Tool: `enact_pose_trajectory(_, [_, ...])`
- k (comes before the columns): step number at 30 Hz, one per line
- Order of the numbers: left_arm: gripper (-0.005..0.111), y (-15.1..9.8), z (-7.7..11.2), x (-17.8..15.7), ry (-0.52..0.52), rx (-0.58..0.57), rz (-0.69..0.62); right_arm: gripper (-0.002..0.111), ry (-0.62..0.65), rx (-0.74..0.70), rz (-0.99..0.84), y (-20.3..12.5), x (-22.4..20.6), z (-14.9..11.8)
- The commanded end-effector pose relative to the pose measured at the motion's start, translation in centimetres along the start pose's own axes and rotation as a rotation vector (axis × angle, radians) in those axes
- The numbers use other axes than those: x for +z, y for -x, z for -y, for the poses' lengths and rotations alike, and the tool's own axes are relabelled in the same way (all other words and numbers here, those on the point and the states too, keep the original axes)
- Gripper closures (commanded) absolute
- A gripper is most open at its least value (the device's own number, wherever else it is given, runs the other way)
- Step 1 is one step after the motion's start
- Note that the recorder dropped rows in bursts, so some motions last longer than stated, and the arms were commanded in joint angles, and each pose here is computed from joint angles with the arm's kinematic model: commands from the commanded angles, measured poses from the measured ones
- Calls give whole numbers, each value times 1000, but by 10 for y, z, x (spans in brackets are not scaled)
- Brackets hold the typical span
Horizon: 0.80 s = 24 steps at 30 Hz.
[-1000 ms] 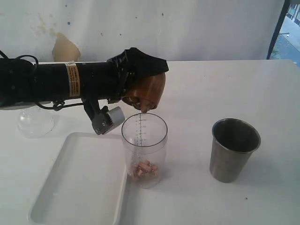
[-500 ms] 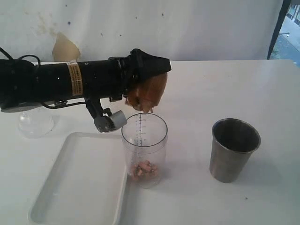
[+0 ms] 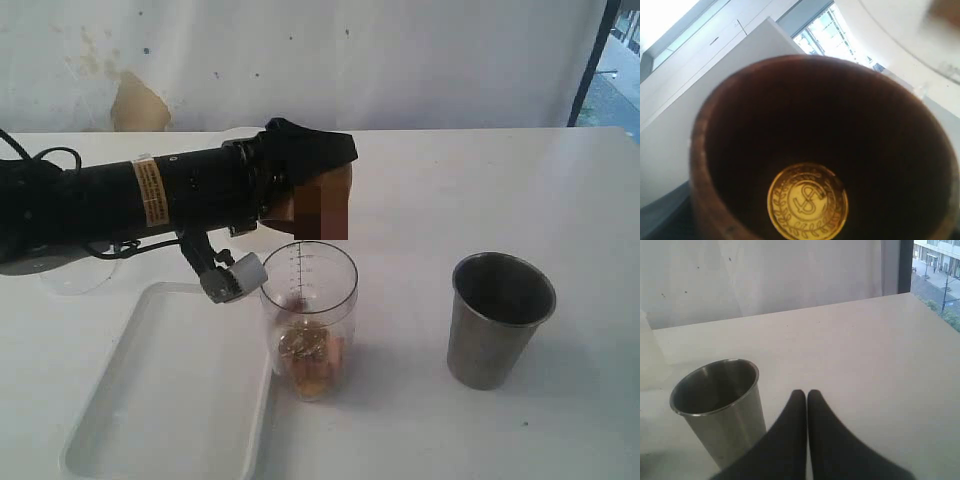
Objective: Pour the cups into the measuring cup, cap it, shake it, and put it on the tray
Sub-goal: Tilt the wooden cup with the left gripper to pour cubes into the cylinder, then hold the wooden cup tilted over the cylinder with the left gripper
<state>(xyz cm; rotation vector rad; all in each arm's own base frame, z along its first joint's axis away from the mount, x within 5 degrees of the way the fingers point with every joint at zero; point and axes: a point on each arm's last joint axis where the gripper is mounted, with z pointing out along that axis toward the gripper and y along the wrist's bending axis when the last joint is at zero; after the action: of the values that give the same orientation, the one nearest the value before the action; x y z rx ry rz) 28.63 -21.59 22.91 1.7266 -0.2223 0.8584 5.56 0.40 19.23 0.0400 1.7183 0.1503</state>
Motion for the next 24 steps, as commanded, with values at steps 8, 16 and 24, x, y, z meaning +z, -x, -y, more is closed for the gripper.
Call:
enact_pose_trajectory(8, [107, 2, -9, 4, 45, 2, -21, 108, 1, -13, 11, 1, 0, 0])
enact_pose_trajectory(16, [107, -3, -17, 8, 92, -311, -140, 108, 1, -13, 11, 1, 0, 0])
enact_pose_trajectory(24, [107, -8, -19, 7, 165, -798, -151, 108, 1, -13, 11, 1, 0, 0])
